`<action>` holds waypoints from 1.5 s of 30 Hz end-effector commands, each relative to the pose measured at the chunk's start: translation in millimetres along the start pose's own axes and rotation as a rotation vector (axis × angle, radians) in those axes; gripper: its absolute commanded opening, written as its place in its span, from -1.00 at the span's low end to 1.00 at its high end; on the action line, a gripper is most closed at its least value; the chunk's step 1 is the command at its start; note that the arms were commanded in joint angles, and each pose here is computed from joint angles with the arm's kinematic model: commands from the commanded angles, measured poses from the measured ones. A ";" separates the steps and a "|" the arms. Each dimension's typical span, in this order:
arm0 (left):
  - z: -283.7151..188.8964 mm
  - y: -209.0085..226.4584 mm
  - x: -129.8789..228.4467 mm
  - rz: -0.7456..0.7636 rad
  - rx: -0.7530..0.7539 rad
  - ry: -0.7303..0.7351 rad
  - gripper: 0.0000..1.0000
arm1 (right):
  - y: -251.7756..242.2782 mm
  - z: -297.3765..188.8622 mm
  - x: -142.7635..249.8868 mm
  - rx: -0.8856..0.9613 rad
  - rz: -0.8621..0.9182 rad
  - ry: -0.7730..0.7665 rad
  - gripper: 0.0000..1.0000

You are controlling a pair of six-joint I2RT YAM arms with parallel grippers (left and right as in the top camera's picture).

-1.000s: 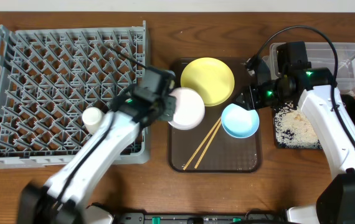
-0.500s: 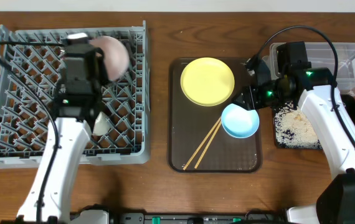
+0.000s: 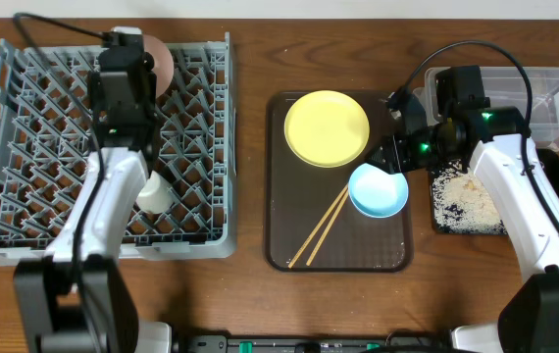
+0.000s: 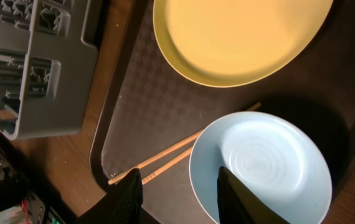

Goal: Sort waste into correct bins and load items into the dishwasher rack
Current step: 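Lift the pink bowl and carry it left into the dish rack, then lower the pink bowl into the rack's back row and open the left gripper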

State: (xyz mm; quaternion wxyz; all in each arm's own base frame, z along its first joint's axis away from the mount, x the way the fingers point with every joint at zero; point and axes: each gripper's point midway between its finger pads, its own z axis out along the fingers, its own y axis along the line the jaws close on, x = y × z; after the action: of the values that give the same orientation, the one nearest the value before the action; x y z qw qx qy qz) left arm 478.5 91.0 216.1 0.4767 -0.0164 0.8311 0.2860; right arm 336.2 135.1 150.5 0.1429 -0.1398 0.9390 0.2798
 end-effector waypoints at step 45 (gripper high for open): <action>67.8 -21.3 13.0 0.634 -0.217 -0.014 -0.88 | 1.3 -0.7 6.6 -0.007 0.024 0.029 -0.28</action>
State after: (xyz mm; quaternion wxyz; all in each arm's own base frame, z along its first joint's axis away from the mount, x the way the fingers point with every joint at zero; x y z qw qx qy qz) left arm 531.5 113.4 187.7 0.3894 0.1735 0.7466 0.5107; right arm 328.6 134.0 148.2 0.1253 -0.1348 0.9422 0.2801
